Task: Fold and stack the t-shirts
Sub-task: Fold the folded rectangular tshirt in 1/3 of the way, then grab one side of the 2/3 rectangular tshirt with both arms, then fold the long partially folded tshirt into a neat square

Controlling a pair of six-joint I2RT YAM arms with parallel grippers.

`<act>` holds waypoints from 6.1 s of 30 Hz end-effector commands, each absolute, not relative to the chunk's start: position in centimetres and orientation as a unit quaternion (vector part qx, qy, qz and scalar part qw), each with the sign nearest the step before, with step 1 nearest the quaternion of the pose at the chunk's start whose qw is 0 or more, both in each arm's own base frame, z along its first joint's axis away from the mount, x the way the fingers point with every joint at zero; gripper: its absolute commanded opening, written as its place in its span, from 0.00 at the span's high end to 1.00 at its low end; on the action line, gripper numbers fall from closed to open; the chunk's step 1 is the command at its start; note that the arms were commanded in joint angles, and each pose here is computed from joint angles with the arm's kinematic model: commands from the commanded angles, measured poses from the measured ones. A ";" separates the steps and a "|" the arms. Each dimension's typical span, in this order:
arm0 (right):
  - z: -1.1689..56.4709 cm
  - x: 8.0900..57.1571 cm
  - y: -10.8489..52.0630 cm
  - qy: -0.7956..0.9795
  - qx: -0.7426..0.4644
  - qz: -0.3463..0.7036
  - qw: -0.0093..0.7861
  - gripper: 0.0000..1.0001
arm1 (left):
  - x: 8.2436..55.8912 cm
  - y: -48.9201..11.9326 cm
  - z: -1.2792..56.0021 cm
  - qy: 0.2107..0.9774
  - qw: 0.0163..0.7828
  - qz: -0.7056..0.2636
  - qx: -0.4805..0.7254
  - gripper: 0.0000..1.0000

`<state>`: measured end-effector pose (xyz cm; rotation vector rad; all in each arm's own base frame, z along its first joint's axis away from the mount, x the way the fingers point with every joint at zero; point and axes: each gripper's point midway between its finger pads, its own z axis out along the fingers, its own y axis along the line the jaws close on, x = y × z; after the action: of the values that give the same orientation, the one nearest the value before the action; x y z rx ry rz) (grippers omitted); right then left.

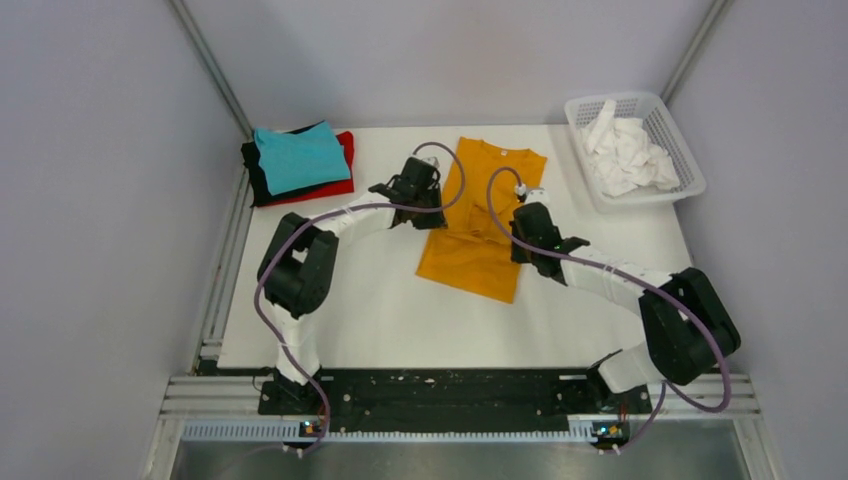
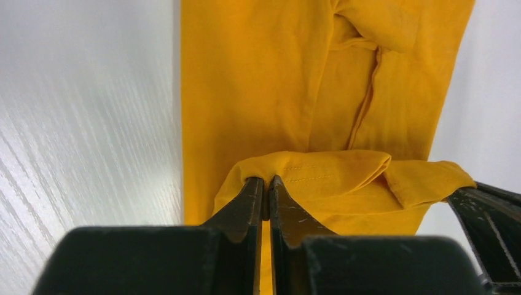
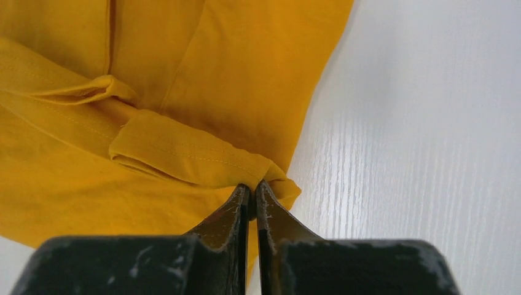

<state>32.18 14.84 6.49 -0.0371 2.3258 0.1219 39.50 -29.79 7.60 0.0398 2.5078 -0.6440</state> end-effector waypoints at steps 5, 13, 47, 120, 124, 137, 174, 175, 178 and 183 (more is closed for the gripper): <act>12.0 38.5 14.8 0.888 -0.001 0.041 0.457 0.41 | 43.3 -27.7 11.6 0.922 0.311 -0.233 -0.001 0.60; 13.4 33.8 15.2 0.881 -0.005 0.119 0.459 0.05 | 38.4 -24.0 13.7 0.912 0.338 -0.231 -0.022 0.01; 7.9 23.8 14.0 0.875 0.044 0.226 0.425 0.01 | 26.8 -24.7 0.3 0.949 0.149 -0.273 -0.051 0.48; 4.3 13.2 22.7 0.909 -0.150 0.307 0.237 1.00 | 19.6 -20.9 1.0 0.961 0.182 -0.191 -0.086 1.00; 3.7 8.5 23.6 0.908 -0.184 0.333 0.177 1.00 | 15.5 -17.7 0.5 0.968 0.172 -0.154 -0.094 1.00; 10.3 10.6 24.5 0.884 -0.186 0.332 0.272 1.00 | 17.8 -19.6 9.4 0.913 0.321 -0.242 -0.066 1.00; 15.3 36.5 11.7 0.873 0.079 0.193 0.441 1.00 | 49.1 -26.8 18.9 0.868 0.460 -0.179 -0.045 1.00; 15.0 37.0 11.5 0.874 0.082 0.190 0.440 1.00 | 49.9 -26.9 18.3 0.870 0.458 -0.174 -0.044 1.00; 13.4 39.0 10.7 0.879 0.090 0.175 0.433 1.00 | 51.7 -27.0 16.4 0.880 0.447 -0.151 -0.055 1.00; 11.4 43.2 9.8 0.877 0.091 0.168 0.441 0.98 | 54.7 -27.3 14.1 0.884 0.440 -0.143 -0.071 1.00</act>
<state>38.74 11.03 10.33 0.2477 2.2773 0.4470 50.96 -29.11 12.84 -0.1076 2.2657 -0.4148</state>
